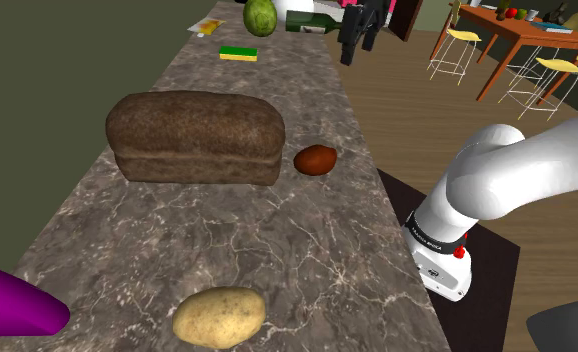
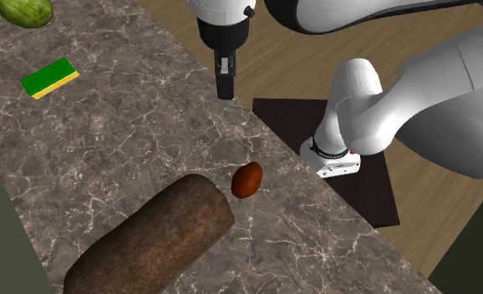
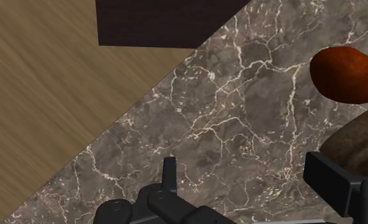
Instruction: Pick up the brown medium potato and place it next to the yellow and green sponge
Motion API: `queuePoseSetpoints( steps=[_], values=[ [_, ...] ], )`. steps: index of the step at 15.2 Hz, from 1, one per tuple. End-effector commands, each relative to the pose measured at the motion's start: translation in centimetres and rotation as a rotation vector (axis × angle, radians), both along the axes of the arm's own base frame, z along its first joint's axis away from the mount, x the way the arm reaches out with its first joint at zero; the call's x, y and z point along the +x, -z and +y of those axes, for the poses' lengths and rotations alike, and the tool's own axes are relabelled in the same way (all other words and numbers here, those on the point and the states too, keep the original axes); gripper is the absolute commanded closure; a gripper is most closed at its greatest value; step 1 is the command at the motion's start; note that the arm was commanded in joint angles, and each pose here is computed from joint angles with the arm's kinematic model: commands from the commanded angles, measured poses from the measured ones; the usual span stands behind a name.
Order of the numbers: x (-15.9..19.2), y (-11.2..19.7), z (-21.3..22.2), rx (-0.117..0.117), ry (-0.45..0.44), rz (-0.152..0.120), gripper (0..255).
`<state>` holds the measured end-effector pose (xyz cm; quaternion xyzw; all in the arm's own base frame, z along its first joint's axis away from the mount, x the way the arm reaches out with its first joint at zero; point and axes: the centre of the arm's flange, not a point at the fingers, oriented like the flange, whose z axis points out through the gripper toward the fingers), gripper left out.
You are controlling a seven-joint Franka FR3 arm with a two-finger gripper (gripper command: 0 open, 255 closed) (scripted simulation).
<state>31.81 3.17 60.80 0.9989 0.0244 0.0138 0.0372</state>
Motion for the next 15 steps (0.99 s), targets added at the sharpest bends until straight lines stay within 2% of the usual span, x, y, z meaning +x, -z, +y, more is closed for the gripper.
queuePoseSetpoints(
  steps=[1,8,15],
  values=[
    [0.0,0.0,0.0,0.0,0.0,0.0,0],
    [1.5,4.3,9.6,-0.087,-0.32,0.104,0],
    [-0.5,9.4,18.6,-0.174,-0.641,0.209,0]
  ],
)
